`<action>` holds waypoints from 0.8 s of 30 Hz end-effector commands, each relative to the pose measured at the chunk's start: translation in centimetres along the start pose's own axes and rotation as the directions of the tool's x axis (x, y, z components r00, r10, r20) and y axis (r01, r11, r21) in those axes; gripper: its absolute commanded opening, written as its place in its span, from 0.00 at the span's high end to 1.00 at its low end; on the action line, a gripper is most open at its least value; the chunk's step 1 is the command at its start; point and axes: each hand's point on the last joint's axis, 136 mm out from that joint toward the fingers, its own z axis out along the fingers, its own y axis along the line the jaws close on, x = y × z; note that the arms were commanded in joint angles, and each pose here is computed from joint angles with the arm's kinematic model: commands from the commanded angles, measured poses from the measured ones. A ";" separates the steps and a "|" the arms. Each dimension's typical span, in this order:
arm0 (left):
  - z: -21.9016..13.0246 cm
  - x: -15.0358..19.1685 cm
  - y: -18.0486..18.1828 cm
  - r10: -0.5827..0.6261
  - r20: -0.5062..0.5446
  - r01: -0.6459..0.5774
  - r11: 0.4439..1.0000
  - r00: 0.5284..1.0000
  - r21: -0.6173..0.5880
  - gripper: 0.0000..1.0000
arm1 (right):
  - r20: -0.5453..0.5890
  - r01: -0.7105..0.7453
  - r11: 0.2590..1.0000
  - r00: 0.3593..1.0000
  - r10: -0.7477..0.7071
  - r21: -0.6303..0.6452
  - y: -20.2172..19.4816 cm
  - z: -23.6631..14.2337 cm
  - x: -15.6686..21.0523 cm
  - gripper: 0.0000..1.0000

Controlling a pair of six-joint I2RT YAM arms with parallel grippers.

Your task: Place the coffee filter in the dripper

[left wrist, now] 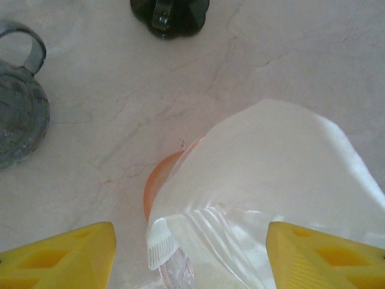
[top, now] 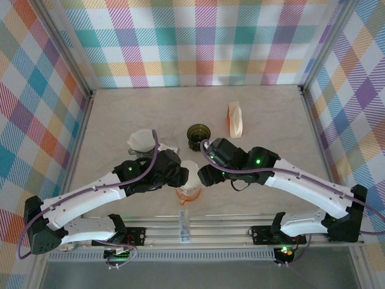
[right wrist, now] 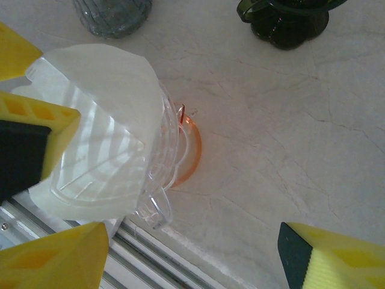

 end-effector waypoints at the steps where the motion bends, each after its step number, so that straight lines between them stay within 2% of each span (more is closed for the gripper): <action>1: -1.0 0.2 -0.3 0.027 -0.030 -0.027 0.999 0.999 0.022 0.45 | 0.024 -0.034 0.999 0.999 0.034 -0.007 -0.3 -0.1 -0.3 0.24; 5: -1.3 0.6 0.2 0.029 -0.049 -0.029 1.000 0.998 0.010 0.52 | 0.017 -0.030 0.999 0.999 0.031 -0.039 0.1 0.2 -0.7 0.27; 12: -2.4 0.8 1.0 0.016 -0.036 -0.016 1.000 0.999 0.007 0.50 | 0.001 -0.001 0.998 1.000 0.001 -0.067 1.1 1.3 -1.7 0.32; 19: -1.9 1.5 1.4 0.010 -0.051 -0.010 1.000 0.999 0.005 0.51 | -0.009 0.007 0.997 1.000 -0.007 -0.080 1.7 2.3 -2.4 0.34; 24: -1.6 1.6 1.5 0.004 -0.054 -0.003 1.000 0.999 0.013 0.54 | -0.018 0.010 0.997 1.000 -0.011 -0.072 1.6 3.0 -2.9 0.47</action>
